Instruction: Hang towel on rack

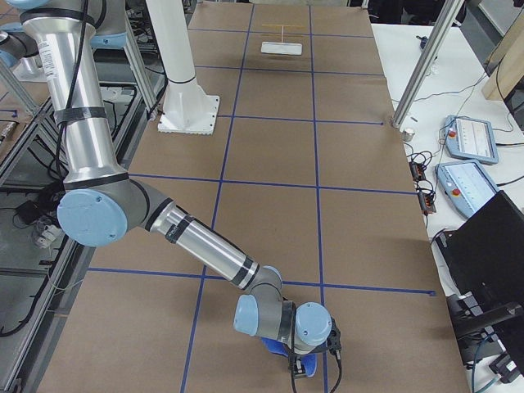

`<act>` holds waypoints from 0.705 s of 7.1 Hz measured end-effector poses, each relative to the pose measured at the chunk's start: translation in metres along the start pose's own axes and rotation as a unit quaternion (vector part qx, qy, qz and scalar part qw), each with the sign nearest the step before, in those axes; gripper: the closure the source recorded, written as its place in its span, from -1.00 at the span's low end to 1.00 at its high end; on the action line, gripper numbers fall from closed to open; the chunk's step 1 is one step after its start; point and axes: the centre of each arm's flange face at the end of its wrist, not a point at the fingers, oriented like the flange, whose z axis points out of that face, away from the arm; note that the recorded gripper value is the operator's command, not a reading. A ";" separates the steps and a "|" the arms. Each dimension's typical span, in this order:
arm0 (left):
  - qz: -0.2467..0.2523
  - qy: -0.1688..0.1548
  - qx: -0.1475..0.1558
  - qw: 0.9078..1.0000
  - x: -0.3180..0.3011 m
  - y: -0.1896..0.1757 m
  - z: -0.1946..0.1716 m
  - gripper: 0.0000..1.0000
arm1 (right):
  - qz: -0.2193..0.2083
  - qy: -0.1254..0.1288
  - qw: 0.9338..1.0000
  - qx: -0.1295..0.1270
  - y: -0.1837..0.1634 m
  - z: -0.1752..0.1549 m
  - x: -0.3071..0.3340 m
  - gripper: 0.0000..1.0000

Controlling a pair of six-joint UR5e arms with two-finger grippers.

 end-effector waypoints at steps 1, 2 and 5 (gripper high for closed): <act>0.000 0.000 0.000 1.000 0.000 0.000 0.000 -0.97 | 0.001 0.000 1.000 0.000 0.002 0.003 0.002 0.88; 0.000 0.000 0.000 1.000 0.000 0.000 0.000 -0.97 | 0.002 0.000 1.000 -0.001 0.004 0.005 0.004 1.00; 0.000 0.001 0.000 1.000 0.000 0.000 0.000 -0.97 | -0.003 0.003 1.000 0.005 -0.009 -0.003 0.002 1.00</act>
